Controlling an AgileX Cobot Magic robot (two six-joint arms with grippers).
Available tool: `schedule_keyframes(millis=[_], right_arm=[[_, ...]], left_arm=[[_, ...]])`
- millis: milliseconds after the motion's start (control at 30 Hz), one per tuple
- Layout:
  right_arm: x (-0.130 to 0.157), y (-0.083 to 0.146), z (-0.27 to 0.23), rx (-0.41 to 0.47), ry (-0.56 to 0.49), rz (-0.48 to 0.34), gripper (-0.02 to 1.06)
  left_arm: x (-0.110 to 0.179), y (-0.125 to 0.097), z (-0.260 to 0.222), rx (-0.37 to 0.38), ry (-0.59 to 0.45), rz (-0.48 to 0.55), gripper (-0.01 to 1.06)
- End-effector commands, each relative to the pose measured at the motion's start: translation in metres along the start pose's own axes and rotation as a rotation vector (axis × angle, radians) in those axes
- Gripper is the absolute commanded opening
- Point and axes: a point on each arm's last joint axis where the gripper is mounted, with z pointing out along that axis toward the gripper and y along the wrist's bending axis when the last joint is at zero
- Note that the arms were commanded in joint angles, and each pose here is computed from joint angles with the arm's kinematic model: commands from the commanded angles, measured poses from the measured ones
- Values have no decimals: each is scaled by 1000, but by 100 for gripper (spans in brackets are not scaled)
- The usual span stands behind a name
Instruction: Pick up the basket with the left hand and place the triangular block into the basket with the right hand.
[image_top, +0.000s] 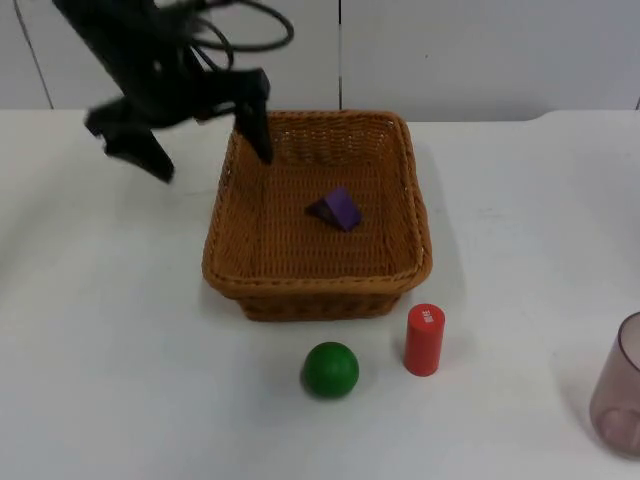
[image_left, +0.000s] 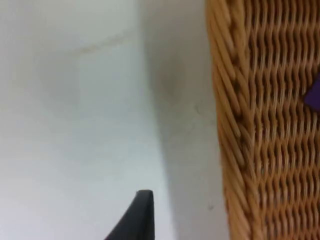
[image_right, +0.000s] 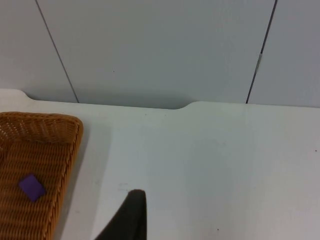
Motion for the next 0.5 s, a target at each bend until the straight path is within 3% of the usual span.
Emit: schedule_keyframes(millis=[0,233,367,467], right_arm=[[0,-1,-3,4,-7,-8,105],[3,1,-3,-17,26,9,105],[3,1,-3,-19,21,9,105],[3,1,-3,-19,21,9,105]], left_arm=[[-4,-5,-43,-60,-66,33,105],[-2,-21,-133,-140,-252,104,105],[25,-27,-199,-249,-436,148,105],[46,-28,-229,-248,-509,150,105]])
